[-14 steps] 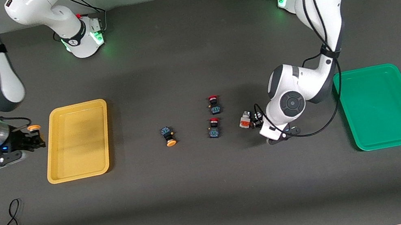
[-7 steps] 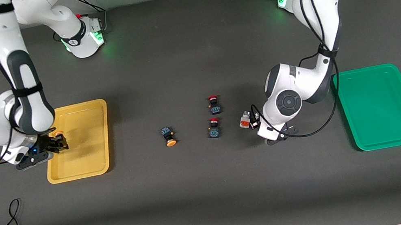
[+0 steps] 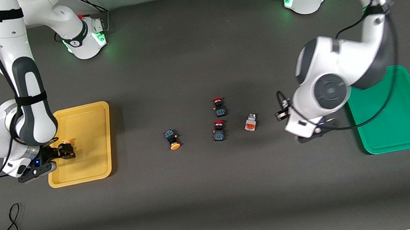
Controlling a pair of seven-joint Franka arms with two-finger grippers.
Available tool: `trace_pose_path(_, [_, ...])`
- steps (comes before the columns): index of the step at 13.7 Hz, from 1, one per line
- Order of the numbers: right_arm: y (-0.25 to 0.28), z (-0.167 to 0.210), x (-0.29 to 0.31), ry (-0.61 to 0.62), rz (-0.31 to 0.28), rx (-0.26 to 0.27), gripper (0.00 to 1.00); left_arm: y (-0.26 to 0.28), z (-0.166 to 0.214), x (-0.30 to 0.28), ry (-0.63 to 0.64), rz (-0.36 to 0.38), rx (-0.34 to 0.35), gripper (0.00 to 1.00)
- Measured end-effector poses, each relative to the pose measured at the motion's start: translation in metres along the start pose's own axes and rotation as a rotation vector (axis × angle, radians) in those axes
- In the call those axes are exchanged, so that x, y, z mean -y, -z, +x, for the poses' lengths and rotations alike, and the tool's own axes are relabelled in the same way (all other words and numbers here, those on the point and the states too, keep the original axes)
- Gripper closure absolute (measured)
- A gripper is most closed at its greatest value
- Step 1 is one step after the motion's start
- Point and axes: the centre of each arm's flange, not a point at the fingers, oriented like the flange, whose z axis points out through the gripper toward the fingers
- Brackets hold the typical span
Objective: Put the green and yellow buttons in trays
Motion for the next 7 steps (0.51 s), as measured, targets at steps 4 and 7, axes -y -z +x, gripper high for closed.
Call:
trace_pose_path(4, [0.091,0.059,0.007,0.039,-0.029,0.088,0.00,0.057,0.039,0.121,-0.139,0.009,0.016,0.59])
trace_pose_path(7, [0.184,0.100,0.044,0.024,-0.039,0.123,0.00,0.058,0.075,0.245,-0.254,0.033,0.029,0.59])
